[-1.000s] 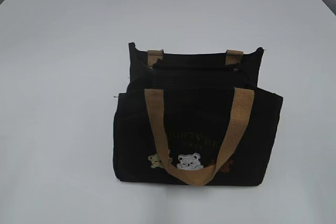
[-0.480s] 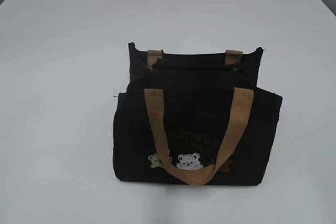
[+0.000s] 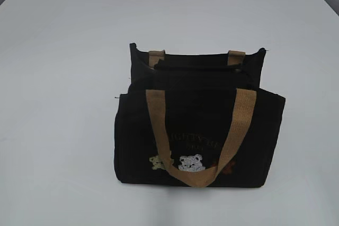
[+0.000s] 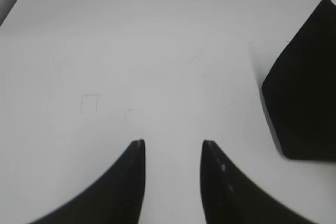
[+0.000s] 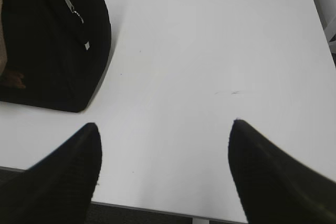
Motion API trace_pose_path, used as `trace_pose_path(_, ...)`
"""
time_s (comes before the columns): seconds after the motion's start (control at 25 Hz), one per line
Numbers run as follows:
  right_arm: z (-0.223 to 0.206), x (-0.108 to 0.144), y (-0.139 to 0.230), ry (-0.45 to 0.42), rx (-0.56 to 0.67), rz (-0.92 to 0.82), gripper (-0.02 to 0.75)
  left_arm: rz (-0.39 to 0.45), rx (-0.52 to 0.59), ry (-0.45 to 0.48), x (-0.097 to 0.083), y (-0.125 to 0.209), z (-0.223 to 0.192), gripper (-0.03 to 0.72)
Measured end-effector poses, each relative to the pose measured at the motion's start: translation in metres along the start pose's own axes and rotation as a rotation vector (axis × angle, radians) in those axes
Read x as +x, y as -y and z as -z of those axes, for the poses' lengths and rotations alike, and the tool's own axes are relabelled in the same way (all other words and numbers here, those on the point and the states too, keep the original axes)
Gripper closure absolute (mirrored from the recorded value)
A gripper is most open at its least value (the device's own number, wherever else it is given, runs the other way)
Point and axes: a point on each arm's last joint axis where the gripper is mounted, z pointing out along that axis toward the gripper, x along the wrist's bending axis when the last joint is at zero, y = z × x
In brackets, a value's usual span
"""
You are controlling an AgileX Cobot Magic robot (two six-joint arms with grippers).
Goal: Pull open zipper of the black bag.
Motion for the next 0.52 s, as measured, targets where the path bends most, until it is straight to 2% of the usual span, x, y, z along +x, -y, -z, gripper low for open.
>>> trace_pose_path(0.52,0.0000,0.0000,0.0000,0.000,0.000,0.000,0.157,0.000,0.000,0.000,0.0000,0.0000,0.0000,0.449)
